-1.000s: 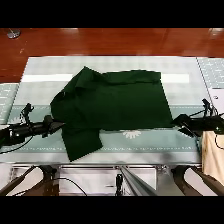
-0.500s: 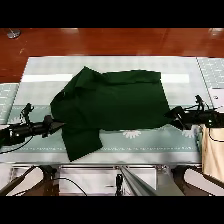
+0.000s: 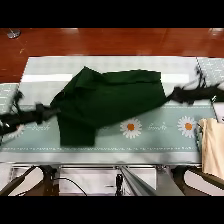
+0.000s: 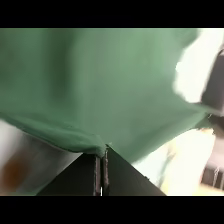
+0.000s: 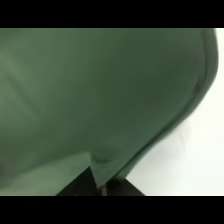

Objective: Fold the shirts.

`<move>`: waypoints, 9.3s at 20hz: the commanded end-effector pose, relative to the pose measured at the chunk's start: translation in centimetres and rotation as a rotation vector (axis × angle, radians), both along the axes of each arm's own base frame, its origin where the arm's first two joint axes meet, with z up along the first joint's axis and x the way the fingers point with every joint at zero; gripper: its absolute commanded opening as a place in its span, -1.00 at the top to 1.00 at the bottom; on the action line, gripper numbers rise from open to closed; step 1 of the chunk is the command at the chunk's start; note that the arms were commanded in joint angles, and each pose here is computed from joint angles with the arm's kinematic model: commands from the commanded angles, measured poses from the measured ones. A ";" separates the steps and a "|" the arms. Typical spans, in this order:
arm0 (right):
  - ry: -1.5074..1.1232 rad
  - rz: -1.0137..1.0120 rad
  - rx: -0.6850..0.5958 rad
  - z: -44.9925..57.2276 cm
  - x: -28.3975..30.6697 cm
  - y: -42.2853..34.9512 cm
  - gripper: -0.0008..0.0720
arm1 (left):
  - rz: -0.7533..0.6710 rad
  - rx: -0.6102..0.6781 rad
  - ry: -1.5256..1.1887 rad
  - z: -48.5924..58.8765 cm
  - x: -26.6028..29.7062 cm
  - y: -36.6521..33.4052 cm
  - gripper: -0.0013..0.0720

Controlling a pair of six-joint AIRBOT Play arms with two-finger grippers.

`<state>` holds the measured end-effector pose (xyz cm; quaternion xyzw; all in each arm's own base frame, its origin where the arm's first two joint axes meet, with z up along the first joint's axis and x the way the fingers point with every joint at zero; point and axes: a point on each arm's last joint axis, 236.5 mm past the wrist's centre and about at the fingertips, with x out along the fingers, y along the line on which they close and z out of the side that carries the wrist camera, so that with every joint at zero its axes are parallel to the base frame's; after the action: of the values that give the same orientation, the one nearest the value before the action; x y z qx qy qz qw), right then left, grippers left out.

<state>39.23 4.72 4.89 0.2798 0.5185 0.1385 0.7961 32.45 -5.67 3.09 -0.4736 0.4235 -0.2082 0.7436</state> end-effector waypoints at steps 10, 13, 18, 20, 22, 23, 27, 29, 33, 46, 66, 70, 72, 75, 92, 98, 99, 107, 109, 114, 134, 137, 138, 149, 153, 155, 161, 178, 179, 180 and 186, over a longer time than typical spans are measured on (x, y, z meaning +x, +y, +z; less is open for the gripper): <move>-0.791 -0.032 -0.417 38.9 -13.4 -0.1 0.91 | 0.296 0.844 -1.097 47.8 -7.9 0.4 0.91; -0.852 -0.139 -0.527 40.6 -20.0 -1.4 0.91 | 0.482 1.075 -1.103 49.2 -15.1 2.0 0.91; -0.842 -0.206 -0.581 39.7 -26.8 -1.7 0.91 | 0.509 1.122 -1.093 47.8 -22.3 2.9 0.91; -0.778 -0.184 -0.576 37.9 -27.0 -1.6 0.90 | 0.424 1.063 -1.031 45.5 -21.0 2.7 0.91; -0.717 -0.164 -0.563 36.2 -25.8 -1.7 0.91 | 0.353 1.048 -0.944 42.1 -18.1 2.8 0.91; -0.681 -0.156 -0.552 35.1 -24.8 -1.9 0.91 | 0.321 1.045 -0.872 39.6 -16.2 3.1 0.91; -0.598 -0.091 -0.414 29.6 -17.9 -0.8 0.91 | 0.134 0.959 -0.576 28.0 -8.0 2.7 0.91; -0.525 -0.064 -0.329 24.9 -13.5 -0.4 0.91 | 0.109 0.901 -0.497 23.8 -3.6 2.7 0.91; -0.348 -0.068 -0.251 15.0 -4.7 -2.0 0.91 | 0.118 0.822 -0.389 18.0 4.9 3.4 0.91; -0.099 -0.172 -0.001 -1.4 15.0 -4.3 0.91 | 0.073 0.632 -0.070 1.2 18.6 2.8 0.91; 0.308 0.081 -0.144 -10.1 5.5 -3.0 -0.05 | -0.444 0.556 0.352 -8.9 6.7 -0.1 0.41; 0.416 0.142 -0.203 -8.5 1.4 -5.0 -0.75 | -0.492 0.565 0.453 -7.3 3.8 1.3 -0.96; 0.437 0.138 -0.296 -6.7 -1.0 -8.0 -0.75 | -0.441 0.548 0.485 -6.6 2.3 2.1 -0.96; 0.300 -0.003 -0.264 -4.4 -2.7 -9.1 -0.75 | -0.381 0.508 0.542 -6.8 -2.4 3.7 -0.96; 0.037 -0.124 0.107 -4.7 -9.6 1.1 -0.75 | -0.052 0.191 0.461 -13.6 -11.7 -2.1 -0.96; 0.185 -0.314 -0.048 -7.4 -13.1 -8.3 -0.75 | -0.146 0.236 0.371 -13.1 -10.8 -4.5 0.91; 0.283 -0.322 -0.096 -8.7 -15.5 -9.3 -0.75 | -0.161 0.232 0.365 -12.8 -10.8 -4.7 0.91; 0.540 -0.113 -0.081 -12.9 -21.4 -2.8 -0.75 | -0.171 0.231 0.350 -12.1 -10.3 -4.7 0.91; 0.560 -0.098 -0.077 -13.8 -21.1 -2.4 -0.75 | -0.171 0.230 0.350 -12.1 -10.4 -4.7 0.91; 0.482 -0.194 -0.012 -14.8 -16.8 -2.3 -0.75 | -0.173 0.229 0.351 -12.1 -10.4 -4.7 0.91; 0.148 -0.097 0.054 -6.2 -4.8 -3.3 0.90 | -0.077 0.261 0.186 -4.8 -1.4 -1.7 0.91; 0.099 -0.095 0.059 -5.1 -1.4 -3.8 0.90 | -0.108 0.269 0.159 -3.5 3.2 -1.7 0.91; 0.096 -0.073 0.046 -5.4 -0.5 -3.6 0.90 | -0.130 0.270 0.154 -3.5 4.6 -2.1 0.91; 0.087 -0.120 0.064 -8.0 8.4 -3.7 0.90 | -0.160 0.204 0.189 -4.5 18.0 -2.4 0.91; 0.104 -0.137 0.081 -9.8 9.7 -3.7 0.90 | -0.174 0.212 0.170 -5.4 19.9 -2.5 0.91; 0.106 -0.156 0.098 -10.4 10.3 -3.7 0.35 | -0.186 0.205 0.193 -6.4 19.7 -2.8 0.74; 0.109 -0.161 0.117 -8.2 9.4 -7.6 -0.73 | -0.202 0.280 0.388 -6.3 15.9 3.1 -0.95; 0.315 -0.043 0.219 -15.3 7.1 -0.7 -0.40 | -0.032 0.633 -0.036 0.8 11.1 0.2 -0.95; 0.312 -0.017 0.224 -14.6 7.0 -0.3 0.52 | -0.050 0.634 -0.044 0.8 11.0 -0.5 -0.95; 0.295 0.028 0.224 -13.3 6.8 0.0 0.90 | -0.081 0.634 -0.069 1.0 10.9 -1.5 -0.93; 0.201 0.145 -0.092 -3.8 0.6 -3.9 0.90 | -0.339 0.565 -0.279 3.3 9.2 -11.8 0.91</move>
<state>43.72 2.23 -2.40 0.2996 0.6081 0.1581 0.7179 42.76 -12.34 5.07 -0.1742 0.4520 -0.1882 0.8544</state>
